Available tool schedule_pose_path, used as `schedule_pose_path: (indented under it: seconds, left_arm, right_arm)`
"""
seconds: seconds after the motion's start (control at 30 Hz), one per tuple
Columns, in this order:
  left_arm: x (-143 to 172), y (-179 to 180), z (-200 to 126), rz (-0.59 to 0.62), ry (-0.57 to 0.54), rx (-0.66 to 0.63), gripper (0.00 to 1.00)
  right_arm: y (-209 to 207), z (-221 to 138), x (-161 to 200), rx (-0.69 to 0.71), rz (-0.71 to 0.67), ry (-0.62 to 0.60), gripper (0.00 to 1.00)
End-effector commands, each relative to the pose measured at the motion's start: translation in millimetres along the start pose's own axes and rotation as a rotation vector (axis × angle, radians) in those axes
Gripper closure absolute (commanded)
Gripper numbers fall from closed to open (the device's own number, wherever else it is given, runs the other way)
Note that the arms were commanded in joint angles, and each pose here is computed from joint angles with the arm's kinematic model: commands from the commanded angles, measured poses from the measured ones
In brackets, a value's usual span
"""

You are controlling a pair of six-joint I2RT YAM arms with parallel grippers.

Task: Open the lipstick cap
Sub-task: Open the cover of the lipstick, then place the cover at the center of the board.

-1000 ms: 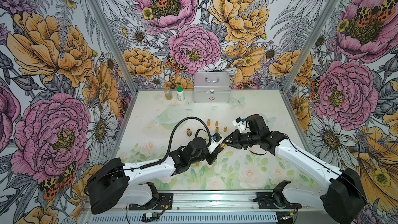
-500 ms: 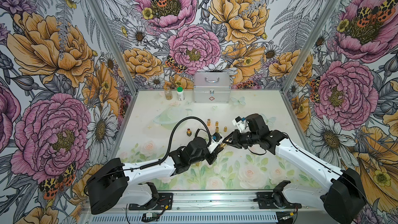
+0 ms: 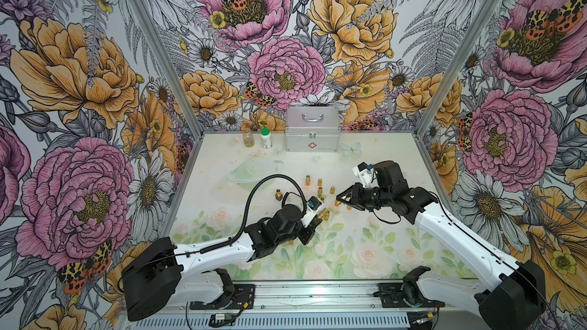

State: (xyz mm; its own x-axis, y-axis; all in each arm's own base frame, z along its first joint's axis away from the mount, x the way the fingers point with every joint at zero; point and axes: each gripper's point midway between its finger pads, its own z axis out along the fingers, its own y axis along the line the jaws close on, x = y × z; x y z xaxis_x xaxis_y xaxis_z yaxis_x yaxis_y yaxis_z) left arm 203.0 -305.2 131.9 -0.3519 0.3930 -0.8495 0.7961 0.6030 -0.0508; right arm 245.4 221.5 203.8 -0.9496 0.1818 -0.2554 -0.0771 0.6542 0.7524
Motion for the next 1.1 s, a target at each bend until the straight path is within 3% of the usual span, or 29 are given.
schedule_pose_path:
  seconds: [0.0, 0.23, 0.43, 0.7, 1.07]
  left_arm:
    - [-10.1, 8.4, -12.3, -0.026, -0.050, -0.036, 1.00]
    - [-20.9, 14.8, -30.2, -0.039, -0.121, -0.066, 1.00]
    - [-24.9, 19.0, -39.2, -0.051, -0.154, -0.087, 1.00]
    - [-24.5, 21.8, -40.0, -0.065, -0.169, -0.100, 1.00]
    - [-24.3, 22.5, -38.3, -0.067, -0.165, -0.105, 1.00]
  right_arm:
    - [-13.5, -5.1, -1.7, 0.075, -0.027, -0.031, 0.86]
    - [-77.5, 11.4, 6.0, 0.352, -0.034, -0.071, 0.84]
    - [-106.7, 28.0, 14.7, 0.551, -0.114, -0.098, 0.84]
    - [-132.2, 51.8, 21.3, 0.621, -0.168, -0.138, 0.84]
    - [-148.1, 82.4, 31.5, 0.632, -0.210, -0.091, 0.84]
